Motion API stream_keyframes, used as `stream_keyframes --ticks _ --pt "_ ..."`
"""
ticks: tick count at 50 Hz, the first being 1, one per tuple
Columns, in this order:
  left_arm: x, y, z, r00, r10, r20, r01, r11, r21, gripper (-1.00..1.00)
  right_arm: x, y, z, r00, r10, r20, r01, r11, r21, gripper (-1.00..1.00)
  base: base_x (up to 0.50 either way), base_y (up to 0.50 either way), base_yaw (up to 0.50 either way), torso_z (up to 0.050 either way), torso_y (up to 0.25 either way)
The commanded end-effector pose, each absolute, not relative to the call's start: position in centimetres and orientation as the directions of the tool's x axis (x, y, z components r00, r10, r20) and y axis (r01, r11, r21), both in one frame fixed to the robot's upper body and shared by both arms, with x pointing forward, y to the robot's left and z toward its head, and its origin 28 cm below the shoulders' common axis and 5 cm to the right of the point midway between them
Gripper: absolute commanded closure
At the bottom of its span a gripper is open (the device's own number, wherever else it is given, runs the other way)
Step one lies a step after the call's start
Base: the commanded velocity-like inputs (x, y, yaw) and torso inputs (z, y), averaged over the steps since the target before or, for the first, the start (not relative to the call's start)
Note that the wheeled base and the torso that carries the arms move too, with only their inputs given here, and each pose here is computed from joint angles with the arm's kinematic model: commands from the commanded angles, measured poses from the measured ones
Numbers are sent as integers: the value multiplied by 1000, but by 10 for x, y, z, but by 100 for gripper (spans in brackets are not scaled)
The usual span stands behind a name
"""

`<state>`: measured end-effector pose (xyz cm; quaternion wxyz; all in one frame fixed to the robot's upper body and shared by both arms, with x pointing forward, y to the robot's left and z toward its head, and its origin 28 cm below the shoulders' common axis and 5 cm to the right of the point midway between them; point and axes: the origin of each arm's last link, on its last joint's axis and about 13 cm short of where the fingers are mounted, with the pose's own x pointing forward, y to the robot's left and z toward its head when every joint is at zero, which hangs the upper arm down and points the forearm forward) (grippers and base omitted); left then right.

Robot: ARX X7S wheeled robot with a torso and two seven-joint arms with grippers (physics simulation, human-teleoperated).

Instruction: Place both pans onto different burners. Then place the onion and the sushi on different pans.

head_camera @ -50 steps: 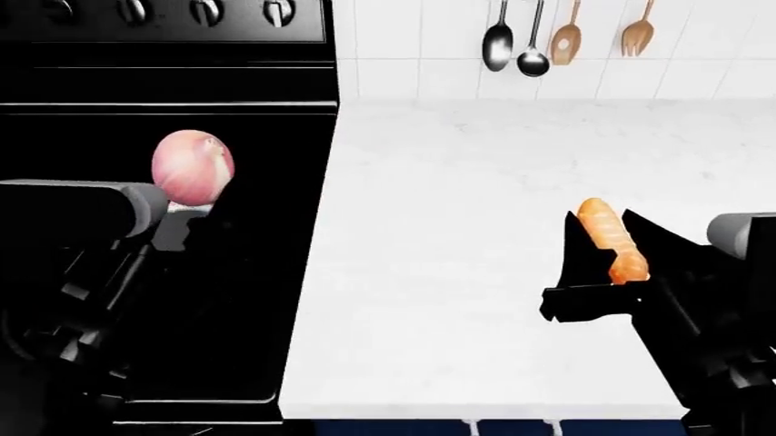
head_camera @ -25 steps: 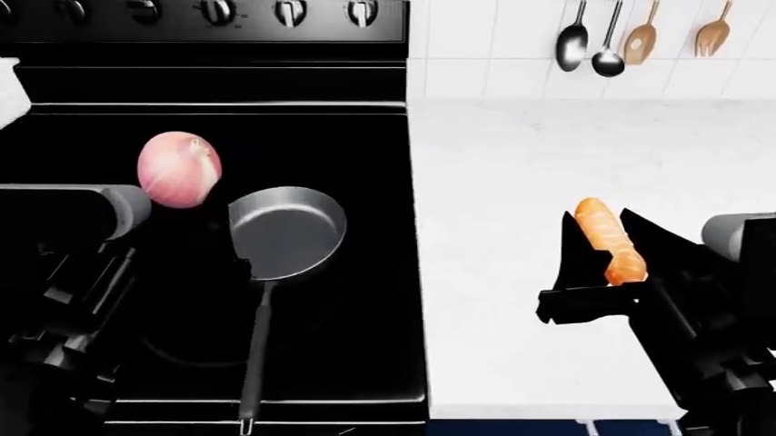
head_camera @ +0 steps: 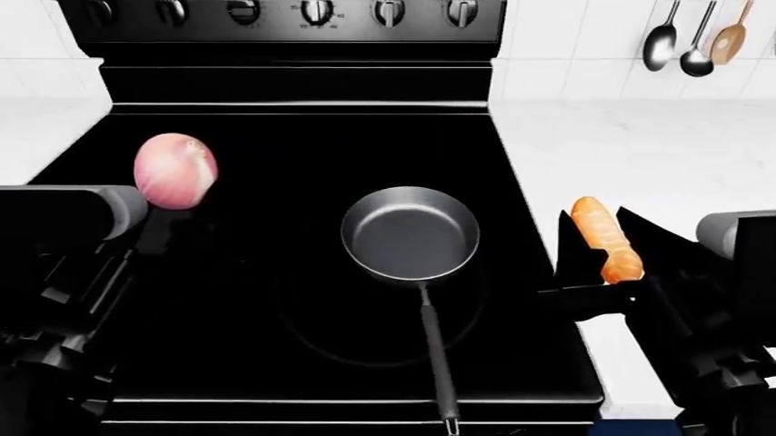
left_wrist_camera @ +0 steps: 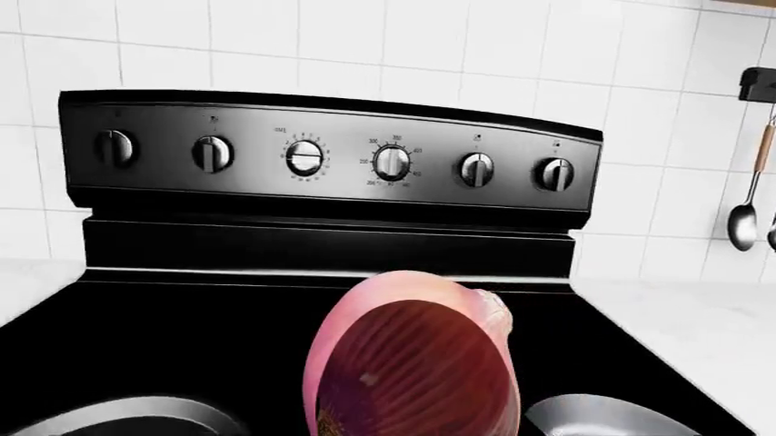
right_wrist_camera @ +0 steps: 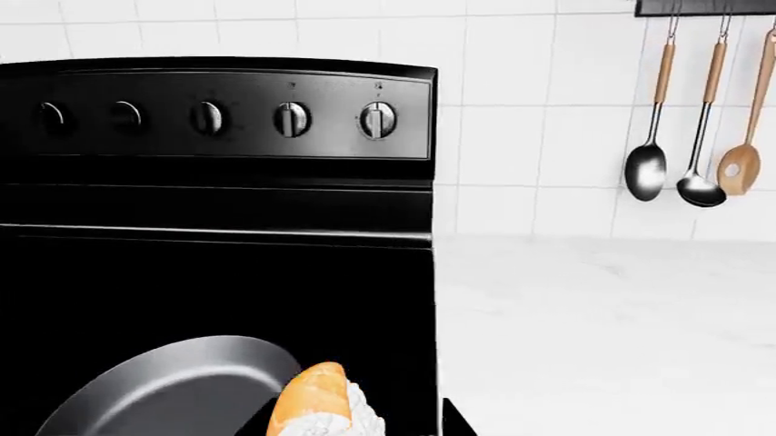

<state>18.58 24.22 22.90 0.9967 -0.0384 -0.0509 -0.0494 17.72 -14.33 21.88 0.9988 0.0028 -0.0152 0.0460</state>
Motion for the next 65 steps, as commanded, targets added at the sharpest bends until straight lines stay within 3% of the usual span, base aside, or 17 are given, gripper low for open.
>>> stream_keyframes --ticks 1,19,28,65 --pt "186 245 230 990 -86 112 96 992 -86 100 178 -142 220 995 97 38 -97 995 -14 100 -1 500 0 0 0" --pt "184 246 229 990 -81 113 92 992 -91 100 177 -141 222 994 100 49 -100 995 -6 100 0 130 0 0 0" --pt "185 247 229 990 -80 114 91 992 -91 100 177 -141 221 994 101 49 -100 995 -10 100 -1 500 0 0 0" --pt "185 250 231 990 -71 120 83 992 -94 100 180 -138 225 994 108 37 -107 994 -11 100 45 2 0 0 0"
